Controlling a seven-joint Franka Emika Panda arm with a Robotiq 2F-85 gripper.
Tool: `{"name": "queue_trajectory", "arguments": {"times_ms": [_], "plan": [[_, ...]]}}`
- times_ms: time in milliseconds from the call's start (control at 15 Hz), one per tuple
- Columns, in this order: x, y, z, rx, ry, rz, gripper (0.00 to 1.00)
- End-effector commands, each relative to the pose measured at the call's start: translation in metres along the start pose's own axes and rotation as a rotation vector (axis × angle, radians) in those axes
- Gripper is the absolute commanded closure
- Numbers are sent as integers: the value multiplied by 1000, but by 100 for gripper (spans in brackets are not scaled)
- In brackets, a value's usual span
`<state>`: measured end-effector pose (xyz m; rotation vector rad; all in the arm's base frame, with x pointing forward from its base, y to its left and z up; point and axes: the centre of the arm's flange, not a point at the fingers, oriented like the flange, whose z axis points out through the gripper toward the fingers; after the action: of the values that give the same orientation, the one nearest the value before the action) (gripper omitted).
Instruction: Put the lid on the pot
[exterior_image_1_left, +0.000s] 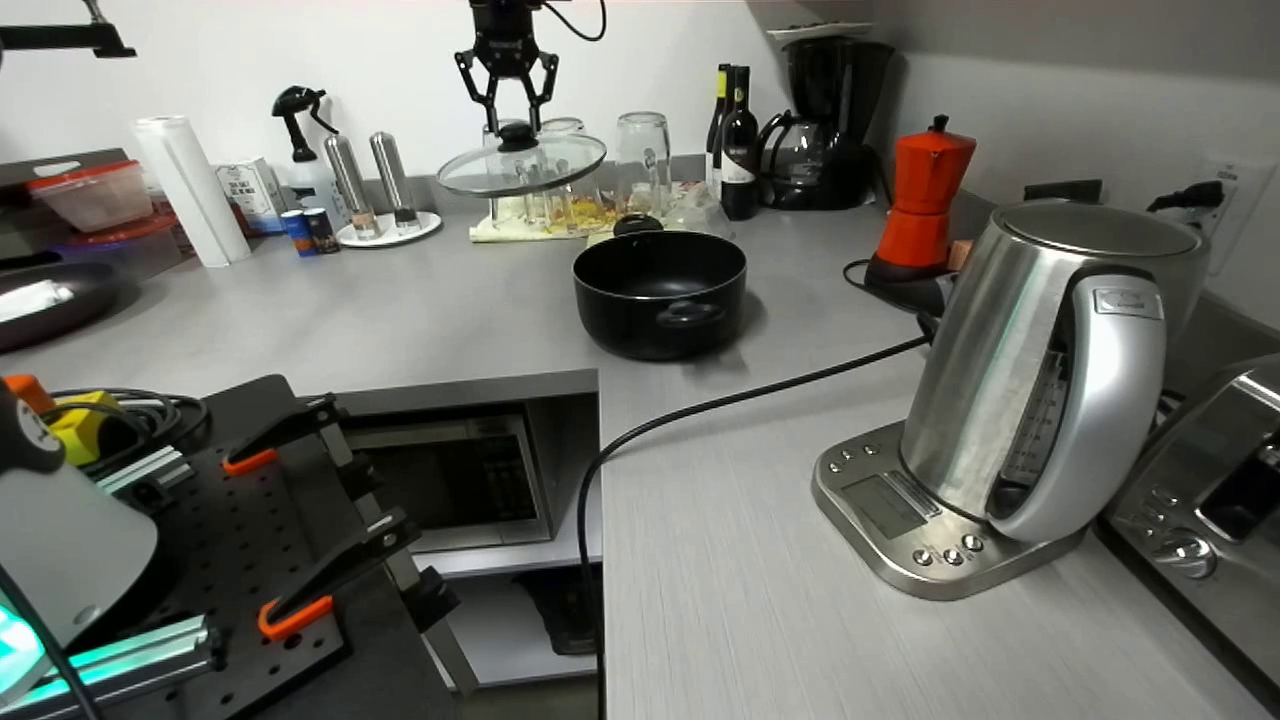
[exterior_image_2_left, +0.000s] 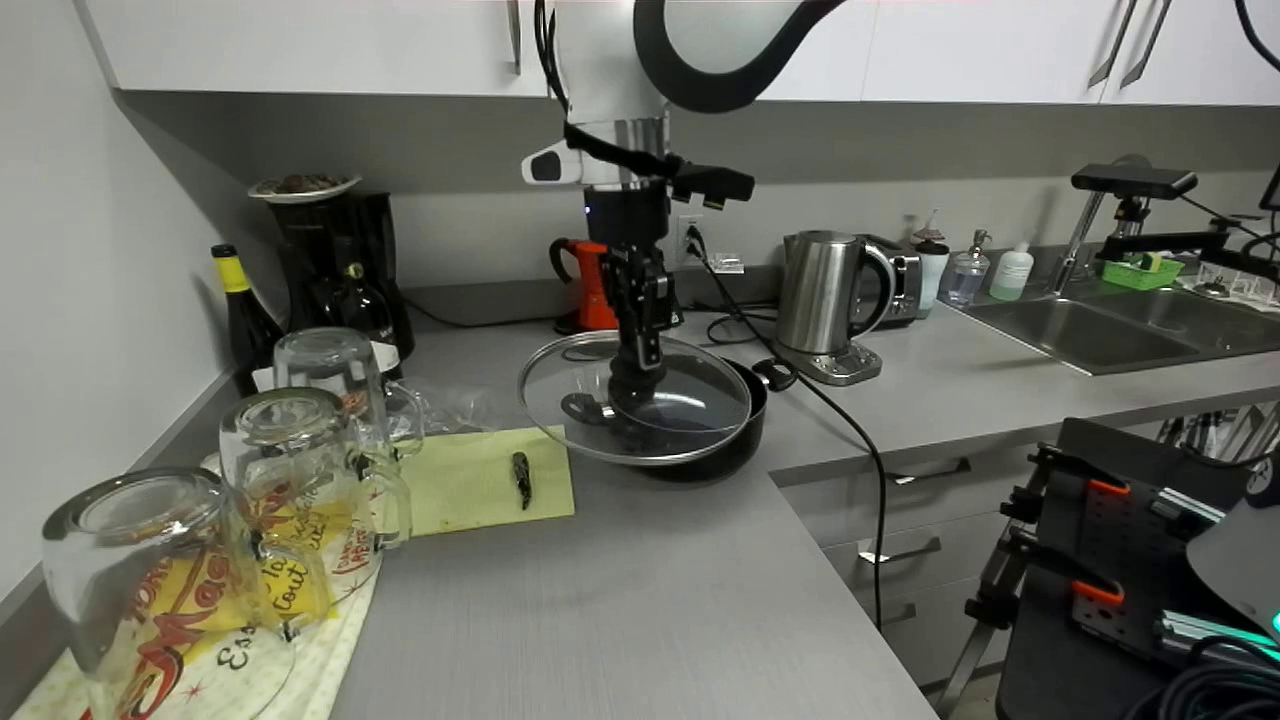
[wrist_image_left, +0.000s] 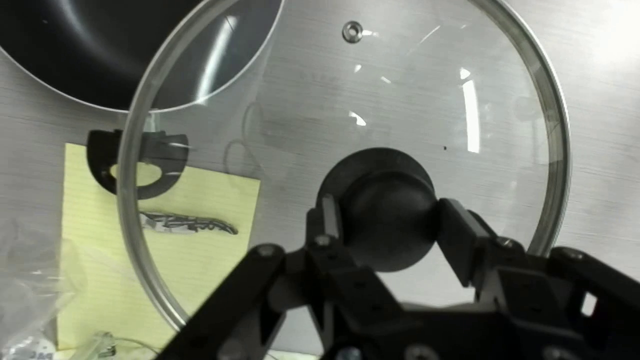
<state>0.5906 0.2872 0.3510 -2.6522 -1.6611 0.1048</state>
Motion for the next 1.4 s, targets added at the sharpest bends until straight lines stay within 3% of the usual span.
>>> {"name": "queue_trajectory", "arguments": {"times_ms": [0, 733, 1333], "plan": [[-10, 37, -27, 7, 7, 114, 74], [-77, 127, -4, 59, 17, 393, 74], [-112, 163, 24, 89, 52, 539, 74]]}}
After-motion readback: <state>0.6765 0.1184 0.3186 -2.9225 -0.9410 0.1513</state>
